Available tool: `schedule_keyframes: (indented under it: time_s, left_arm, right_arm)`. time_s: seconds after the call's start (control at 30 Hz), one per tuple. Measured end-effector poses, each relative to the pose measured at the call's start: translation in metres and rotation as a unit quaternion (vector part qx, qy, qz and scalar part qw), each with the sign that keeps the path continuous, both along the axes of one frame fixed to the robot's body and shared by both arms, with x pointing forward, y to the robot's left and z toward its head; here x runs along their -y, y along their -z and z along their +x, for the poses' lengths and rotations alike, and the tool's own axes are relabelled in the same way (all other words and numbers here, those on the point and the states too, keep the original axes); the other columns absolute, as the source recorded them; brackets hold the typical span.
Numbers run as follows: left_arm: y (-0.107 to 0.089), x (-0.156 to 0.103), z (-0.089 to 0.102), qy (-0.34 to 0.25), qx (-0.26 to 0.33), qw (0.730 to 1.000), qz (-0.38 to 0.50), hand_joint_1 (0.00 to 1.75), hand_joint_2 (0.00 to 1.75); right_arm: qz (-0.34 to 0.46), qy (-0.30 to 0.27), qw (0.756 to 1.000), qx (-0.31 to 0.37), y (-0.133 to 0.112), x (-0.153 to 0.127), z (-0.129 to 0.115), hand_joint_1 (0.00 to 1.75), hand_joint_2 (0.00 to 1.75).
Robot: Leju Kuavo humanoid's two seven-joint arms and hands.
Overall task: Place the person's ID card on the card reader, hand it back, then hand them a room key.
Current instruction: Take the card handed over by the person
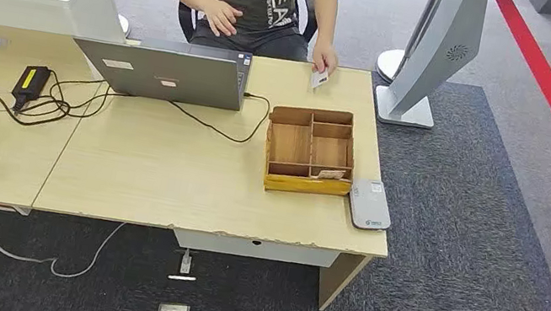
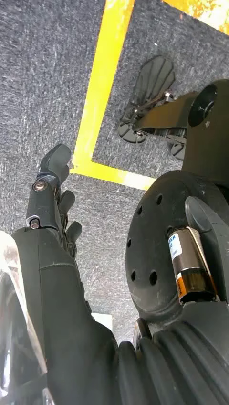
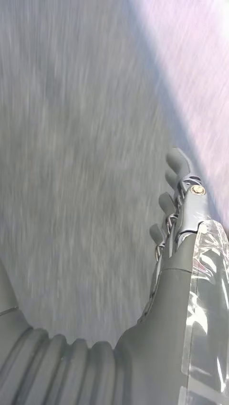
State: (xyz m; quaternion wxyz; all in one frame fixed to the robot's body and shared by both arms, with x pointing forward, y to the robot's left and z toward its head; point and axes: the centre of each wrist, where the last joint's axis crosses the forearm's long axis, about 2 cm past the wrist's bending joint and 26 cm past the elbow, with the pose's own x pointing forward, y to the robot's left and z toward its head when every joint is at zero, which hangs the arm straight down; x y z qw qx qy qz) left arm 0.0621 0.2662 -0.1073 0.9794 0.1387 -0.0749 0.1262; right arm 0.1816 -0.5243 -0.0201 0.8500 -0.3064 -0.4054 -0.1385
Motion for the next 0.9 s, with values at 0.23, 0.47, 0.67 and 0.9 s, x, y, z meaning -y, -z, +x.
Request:
schedule_keyframes:
  time_s: [0.23,0.47,0.67,0.9]
  left_arm:
    - [0.000,-0.005,0.000,0.023,0.015,1.000,-0.002,0.00,1.75]
    - [0.000,-0.008,0.002,0.049,0.027,0.998,-0.003,0.00,1.75]
    - [0.000,-0.008,0.002,0.051,0.027,0.998,-0.003,0.00,1.75]
    - [0.000,-0.008,0.005,0.087,0.028,0.996,0.007,0.00,1.75]
  right_arm:
    - [0.045,-0.018,0.988,0.144,-0.055,0.038,0.059,0.00,1.75]
    - [0.085,-0.065,0.965,0.240,-0.095,0.044,0.106,0.00,1.75]
    - [0.089,-0.072,0.962,0.249,-0.098,0.042,0.110,0.00,1.75]
    - [0.140,-0.259,0.906,0.304,-0.133,-0.057,0.203,0.00,1.75]
